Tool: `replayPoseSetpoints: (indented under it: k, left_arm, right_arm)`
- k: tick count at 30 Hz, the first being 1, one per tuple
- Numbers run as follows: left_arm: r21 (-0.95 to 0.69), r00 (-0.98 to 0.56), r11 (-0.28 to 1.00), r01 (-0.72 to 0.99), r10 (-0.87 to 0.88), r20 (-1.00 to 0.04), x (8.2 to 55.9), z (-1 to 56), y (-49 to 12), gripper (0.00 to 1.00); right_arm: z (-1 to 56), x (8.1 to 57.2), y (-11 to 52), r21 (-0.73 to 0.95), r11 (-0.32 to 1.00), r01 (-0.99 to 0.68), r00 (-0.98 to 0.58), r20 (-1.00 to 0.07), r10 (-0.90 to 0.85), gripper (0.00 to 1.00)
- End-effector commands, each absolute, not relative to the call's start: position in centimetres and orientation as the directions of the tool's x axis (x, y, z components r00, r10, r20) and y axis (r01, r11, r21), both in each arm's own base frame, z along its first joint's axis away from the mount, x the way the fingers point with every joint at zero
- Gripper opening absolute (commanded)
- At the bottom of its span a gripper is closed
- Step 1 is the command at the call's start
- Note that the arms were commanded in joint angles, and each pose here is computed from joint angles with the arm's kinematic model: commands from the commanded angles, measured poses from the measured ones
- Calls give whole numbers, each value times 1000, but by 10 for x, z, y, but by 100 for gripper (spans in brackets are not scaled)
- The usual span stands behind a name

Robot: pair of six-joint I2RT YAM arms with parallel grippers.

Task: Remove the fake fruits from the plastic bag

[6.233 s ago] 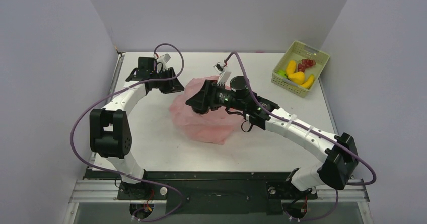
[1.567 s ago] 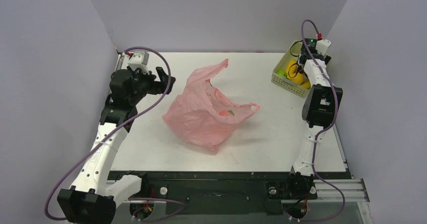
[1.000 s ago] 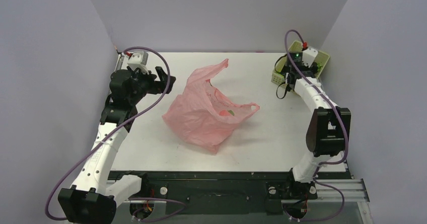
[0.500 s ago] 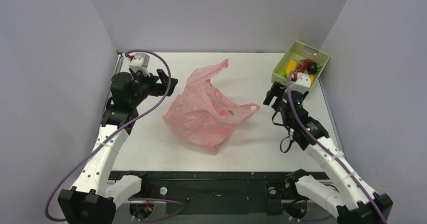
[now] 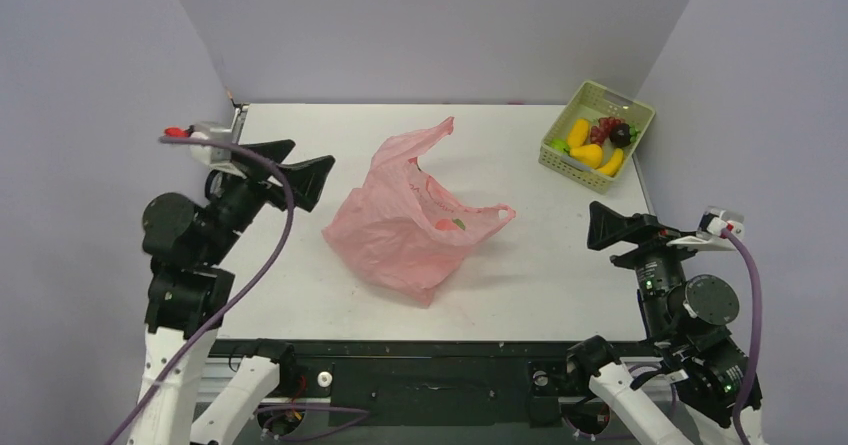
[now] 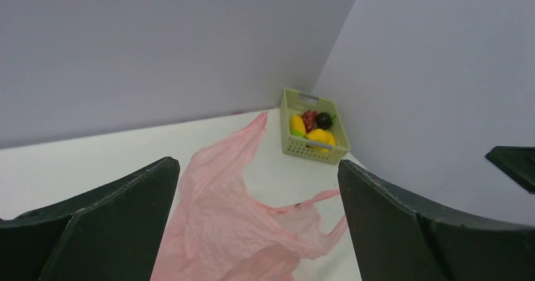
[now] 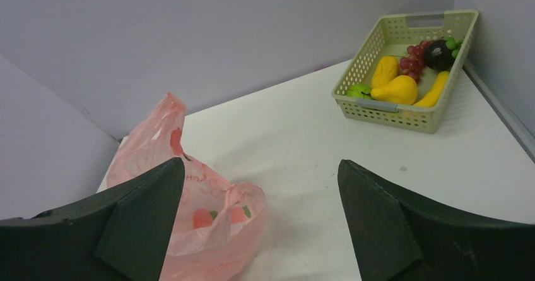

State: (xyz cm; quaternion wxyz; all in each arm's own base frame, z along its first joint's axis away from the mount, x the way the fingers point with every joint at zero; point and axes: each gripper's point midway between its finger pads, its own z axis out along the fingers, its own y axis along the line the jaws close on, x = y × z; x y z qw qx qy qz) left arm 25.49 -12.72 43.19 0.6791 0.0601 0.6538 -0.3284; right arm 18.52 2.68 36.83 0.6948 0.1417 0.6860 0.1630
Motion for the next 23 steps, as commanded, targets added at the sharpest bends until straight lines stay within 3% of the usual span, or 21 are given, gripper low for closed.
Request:
replayPoseSetpoints:
  k: [1, 10, 23]
  left_arm:
    - [-334, 42, 715, 614, -453, -891, 185, 498, -122, 97]
    - [-304, 207, 744, 595, -507, -837, 114, 529, -91, 97]
    - [-342, 164, 740, 580, -517, -840, 124, 520, -92, 97]
  right_arm:
    - [375, 168, 30, 428, 900, -80, -32, -904, 426, 87]
    - [403, 133, -8, 457, 889, -24, 112, -883, 457, 88]
    - [403, 124, -29, 491, 870, 36, 187, -859, 477, 89]
